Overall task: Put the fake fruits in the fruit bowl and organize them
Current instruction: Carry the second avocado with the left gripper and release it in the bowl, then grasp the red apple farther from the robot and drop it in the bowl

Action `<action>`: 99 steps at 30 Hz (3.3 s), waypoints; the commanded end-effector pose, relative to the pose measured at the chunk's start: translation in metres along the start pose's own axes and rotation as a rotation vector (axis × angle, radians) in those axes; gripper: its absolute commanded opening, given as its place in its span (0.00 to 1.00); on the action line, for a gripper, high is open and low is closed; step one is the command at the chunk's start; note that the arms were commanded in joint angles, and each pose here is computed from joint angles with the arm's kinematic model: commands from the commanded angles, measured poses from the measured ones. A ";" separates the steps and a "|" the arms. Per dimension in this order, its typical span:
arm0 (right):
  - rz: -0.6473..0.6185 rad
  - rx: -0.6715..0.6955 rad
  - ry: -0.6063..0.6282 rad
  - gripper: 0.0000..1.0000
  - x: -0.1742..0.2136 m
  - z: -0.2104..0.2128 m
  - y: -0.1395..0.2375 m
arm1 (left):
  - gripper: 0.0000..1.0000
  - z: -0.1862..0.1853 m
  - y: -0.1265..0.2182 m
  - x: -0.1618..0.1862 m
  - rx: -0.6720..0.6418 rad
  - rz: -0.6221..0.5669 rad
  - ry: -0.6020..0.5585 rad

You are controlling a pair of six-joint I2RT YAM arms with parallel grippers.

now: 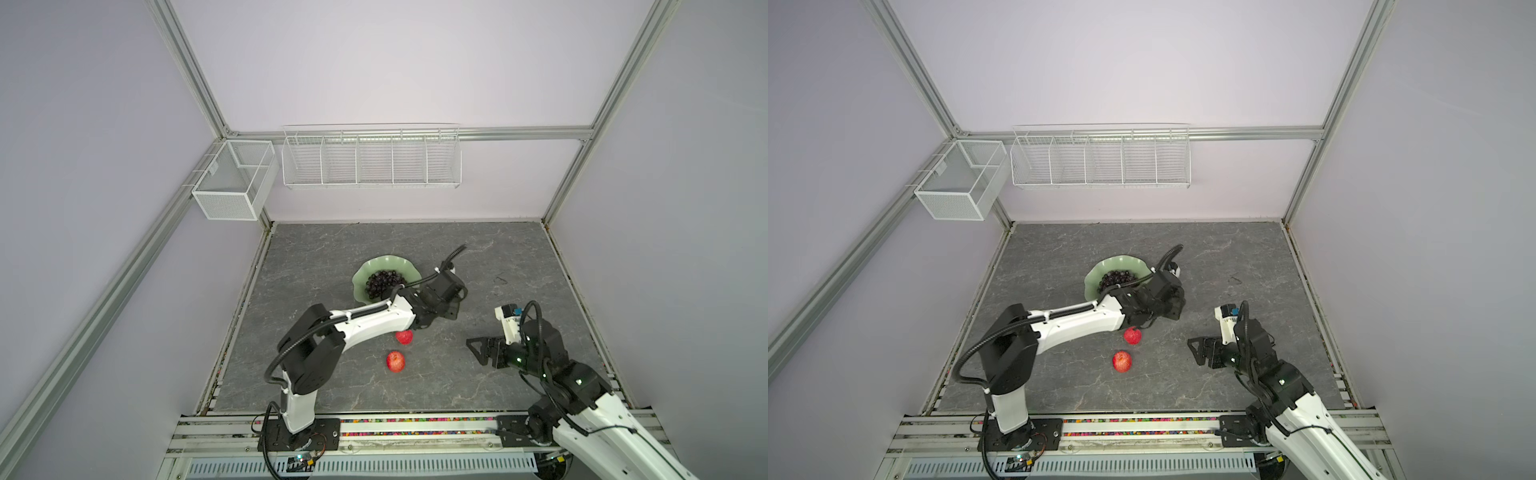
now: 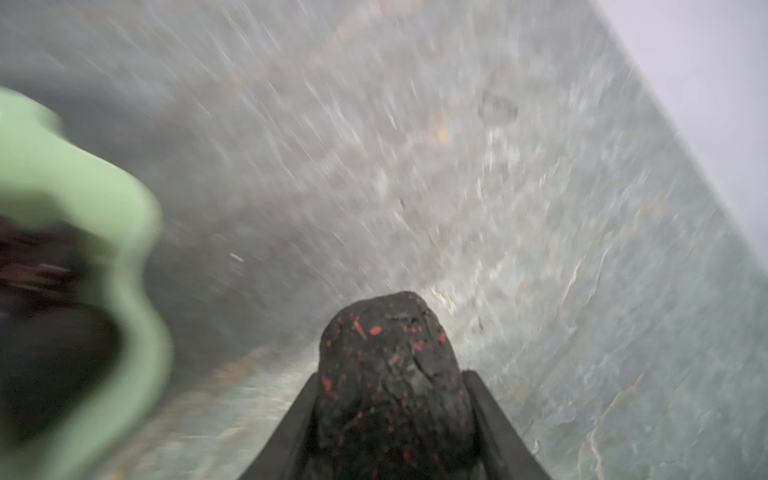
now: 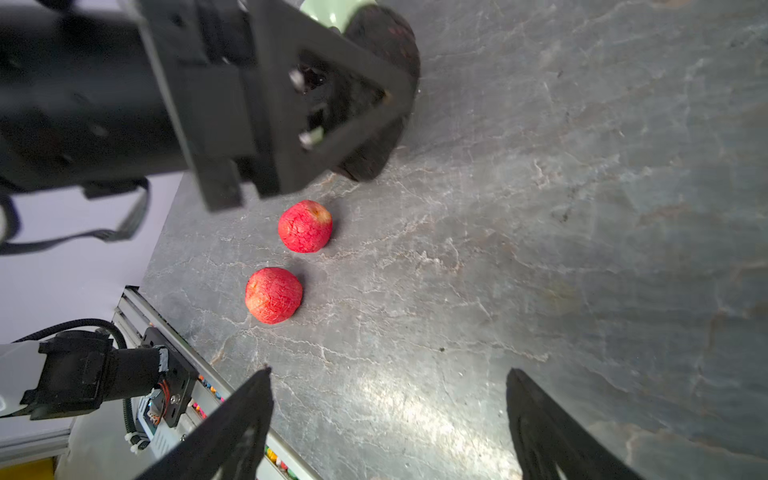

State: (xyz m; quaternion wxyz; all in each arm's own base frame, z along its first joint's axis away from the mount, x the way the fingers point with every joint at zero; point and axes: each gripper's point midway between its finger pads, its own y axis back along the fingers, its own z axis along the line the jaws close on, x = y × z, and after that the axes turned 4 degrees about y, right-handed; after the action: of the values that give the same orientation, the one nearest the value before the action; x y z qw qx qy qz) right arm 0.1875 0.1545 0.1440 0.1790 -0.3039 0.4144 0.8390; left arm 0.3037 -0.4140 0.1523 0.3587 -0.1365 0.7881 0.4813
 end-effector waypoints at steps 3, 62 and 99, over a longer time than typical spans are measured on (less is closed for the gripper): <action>-0.073 -0.066 0.117 0.89 -0.043 0.024 -0.009 | 0.38 0.063 0.009 -0.037 -0.129 -0.097 -0.029; 0.027 -0.212 0.177 0.88 -0.025 0.062 -0.031 | 0.67 0.089 0.069 0.101 -0.003 0.237 -0.069; 0.037 -0.174 0.226 0.88 -0.030 0.063 -0.041 | 0.39 0.070 0.093 0.033 0.018 0.048 -0.089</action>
State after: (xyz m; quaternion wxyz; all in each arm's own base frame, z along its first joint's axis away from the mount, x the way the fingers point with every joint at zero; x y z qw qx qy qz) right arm 0.2045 0.2226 0.1622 0.0878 -0.3896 0.3661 0.8405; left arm 0.2410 -0.3078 0.1246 0.3446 -0.0329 0.7938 0.5000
